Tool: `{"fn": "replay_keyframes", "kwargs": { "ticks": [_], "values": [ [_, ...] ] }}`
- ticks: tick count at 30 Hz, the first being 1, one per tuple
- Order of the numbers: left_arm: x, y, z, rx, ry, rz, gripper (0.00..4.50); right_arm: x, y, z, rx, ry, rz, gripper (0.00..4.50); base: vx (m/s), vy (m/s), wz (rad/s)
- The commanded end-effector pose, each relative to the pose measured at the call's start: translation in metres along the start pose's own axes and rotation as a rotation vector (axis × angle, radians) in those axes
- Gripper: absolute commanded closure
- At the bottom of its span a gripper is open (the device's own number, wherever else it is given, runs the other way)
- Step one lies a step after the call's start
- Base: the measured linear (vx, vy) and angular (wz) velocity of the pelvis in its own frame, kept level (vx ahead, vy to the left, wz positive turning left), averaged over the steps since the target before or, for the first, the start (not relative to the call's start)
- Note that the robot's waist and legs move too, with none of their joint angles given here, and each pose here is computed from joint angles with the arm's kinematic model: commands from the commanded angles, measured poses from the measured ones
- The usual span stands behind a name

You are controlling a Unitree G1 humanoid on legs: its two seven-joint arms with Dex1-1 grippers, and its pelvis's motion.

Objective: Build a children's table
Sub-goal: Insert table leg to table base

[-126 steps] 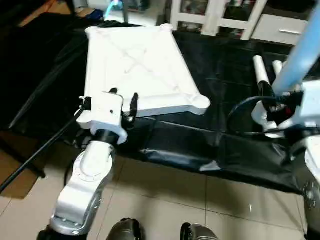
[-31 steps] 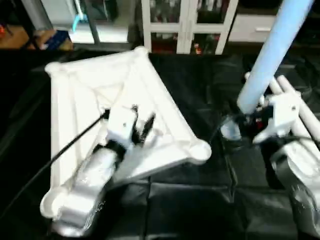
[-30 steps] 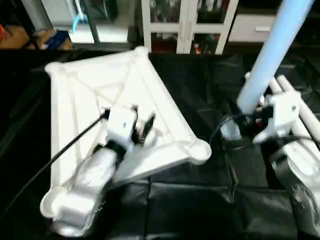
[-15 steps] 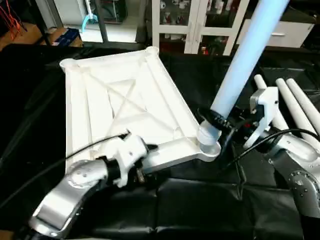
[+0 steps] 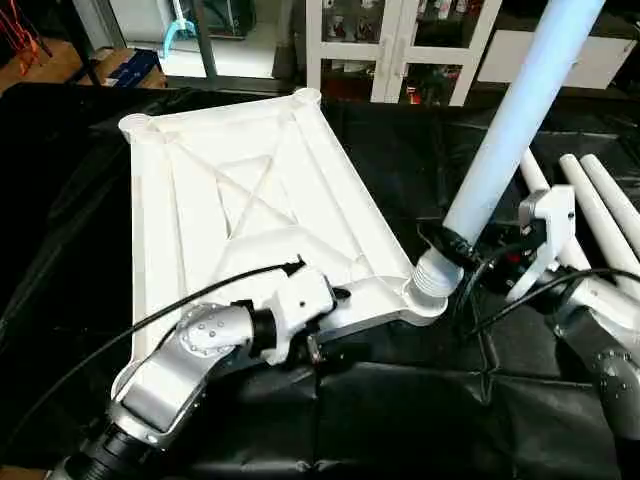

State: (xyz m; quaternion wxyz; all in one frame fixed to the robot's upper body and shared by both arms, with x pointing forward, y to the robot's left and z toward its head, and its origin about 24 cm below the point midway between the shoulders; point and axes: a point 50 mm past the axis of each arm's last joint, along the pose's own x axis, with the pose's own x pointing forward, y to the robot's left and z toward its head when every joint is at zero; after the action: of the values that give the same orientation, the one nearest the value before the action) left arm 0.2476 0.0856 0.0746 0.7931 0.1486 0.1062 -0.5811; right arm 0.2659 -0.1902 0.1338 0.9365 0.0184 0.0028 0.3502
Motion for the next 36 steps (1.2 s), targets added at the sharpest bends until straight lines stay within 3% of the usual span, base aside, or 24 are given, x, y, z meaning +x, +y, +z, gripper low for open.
{"fn": "replay_keyframes", "kwargs": {
  "ticks": [1, 7, 20, 36],
  "values": [
    [0.001, -0.002, 0.0, 0.017, 0.016, -0.021, 0.95, -0.004, -0.001, 0.011, -0.049, -0.043, -0.018, 2.63, 0.0, 0.0, 0.0],
    [0.007, 0.005, -0.007, 0.057, 0.08, 0.025, 1.34, -0.006, 0.0, 0.011, -0.058, -0.044, -0.026, 2.63, 0.0, 0.0, 0.0],
    [-0.004, 0.012, -0.02, 0.055, 0.169, 0.059, 2.38, -0.005, 0.002, 0.011, -0.074, -0.031, -0.008, 2.63, 0.0, 0.0, 0.0],
    [-0.014, 0.018, -0.022, 0.063, 0.266, 0.072, 3.68, -0.002, 0.002, 0.012, -0.081, -0.032, 0.002, 2.63, 0.0, 0.0, 0.0]
  ]
}}
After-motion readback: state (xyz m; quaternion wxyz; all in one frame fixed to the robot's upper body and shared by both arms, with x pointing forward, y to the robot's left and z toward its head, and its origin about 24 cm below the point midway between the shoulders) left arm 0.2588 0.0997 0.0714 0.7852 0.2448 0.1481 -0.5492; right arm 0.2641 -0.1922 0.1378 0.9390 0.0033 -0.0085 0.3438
